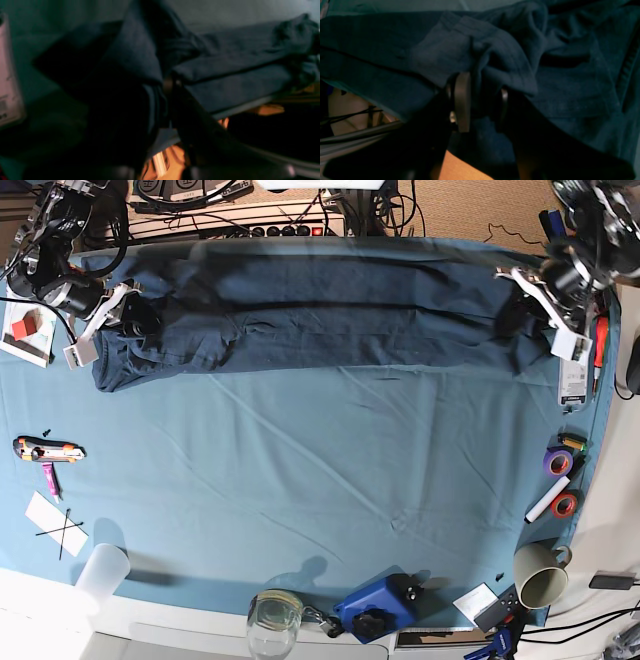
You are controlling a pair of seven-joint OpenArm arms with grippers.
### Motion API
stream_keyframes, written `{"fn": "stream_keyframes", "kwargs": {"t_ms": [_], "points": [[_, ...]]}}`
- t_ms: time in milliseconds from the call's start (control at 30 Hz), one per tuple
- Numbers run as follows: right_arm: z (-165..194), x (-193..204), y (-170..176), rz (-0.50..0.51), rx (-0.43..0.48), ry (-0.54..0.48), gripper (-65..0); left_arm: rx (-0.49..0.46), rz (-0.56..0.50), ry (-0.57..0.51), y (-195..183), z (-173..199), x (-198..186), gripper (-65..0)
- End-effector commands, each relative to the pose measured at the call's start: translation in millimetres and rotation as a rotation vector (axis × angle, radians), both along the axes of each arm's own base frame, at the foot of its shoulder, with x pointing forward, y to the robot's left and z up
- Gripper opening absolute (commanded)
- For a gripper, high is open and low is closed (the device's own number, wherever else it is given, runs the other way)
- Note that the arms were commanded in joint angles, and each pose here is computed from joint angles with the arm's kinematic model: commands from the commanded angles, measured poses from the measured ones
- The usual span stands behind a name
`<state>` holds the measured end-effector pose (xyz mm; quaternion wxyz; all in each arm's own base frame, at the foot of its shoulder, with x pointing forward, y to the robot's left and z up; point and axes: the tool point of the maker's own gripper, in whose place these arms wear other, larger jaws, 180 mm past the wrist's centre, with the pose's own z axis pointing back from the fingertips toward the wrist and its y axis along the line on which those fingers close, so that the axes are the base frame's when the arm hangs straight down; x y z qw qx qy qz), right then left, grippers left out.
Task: Fold the T-shirt properly
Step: 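Carry the strip end with the left gripper toward the right gripper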
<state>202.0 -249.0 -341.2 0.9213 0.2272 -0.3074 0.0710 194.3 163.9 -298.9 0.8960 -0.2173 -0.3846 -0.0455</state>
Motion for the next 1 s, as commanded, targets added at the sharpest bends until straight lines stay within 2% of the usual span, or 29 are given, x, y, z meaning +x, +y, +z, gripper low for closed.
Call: {"fn": "stream_keyframes", "kwargs": {"t_ms": [0, 133, 233, 433, 633, 800, 967], "points": [[13, 8, -3, 0.003, -0.007, -0.048, -49.0, -0.011, -0.002, -0.064, -4, 15, 6, -65.0], [13, 8, -3, 0.003, -0.007, -0.048, -49.0, -0.036, 0.002, -0.079, -11, 17, 7, -65.0], [13, 8, -3, 0.003, -0.006, -0.049, -49.0, -0.056, -0.049, -0.064, -31, 13, 6, -65.0], [13, 8, -3, 0.003, -0.007, -0.048, -49.0, -0.115, -0.267, -0.022, -106, 2, -5, -65.0], [13, 8, -3, 0.003, -0.006, -0.048, -49.0, -0.211, -0.364, -0.059, -177, 13, -11, -65.0], [13, 8, -3, 0.003, -0.007, -0.048, -49.0, -0.144, -0.381, -0.117, -214, 17, 1, -65.0], [13, 8, -3, 0.003, -0.007, -0.048, -49.0, -0.093, -0.382, -0.064, -244, -3, 7, -65.0]]}}
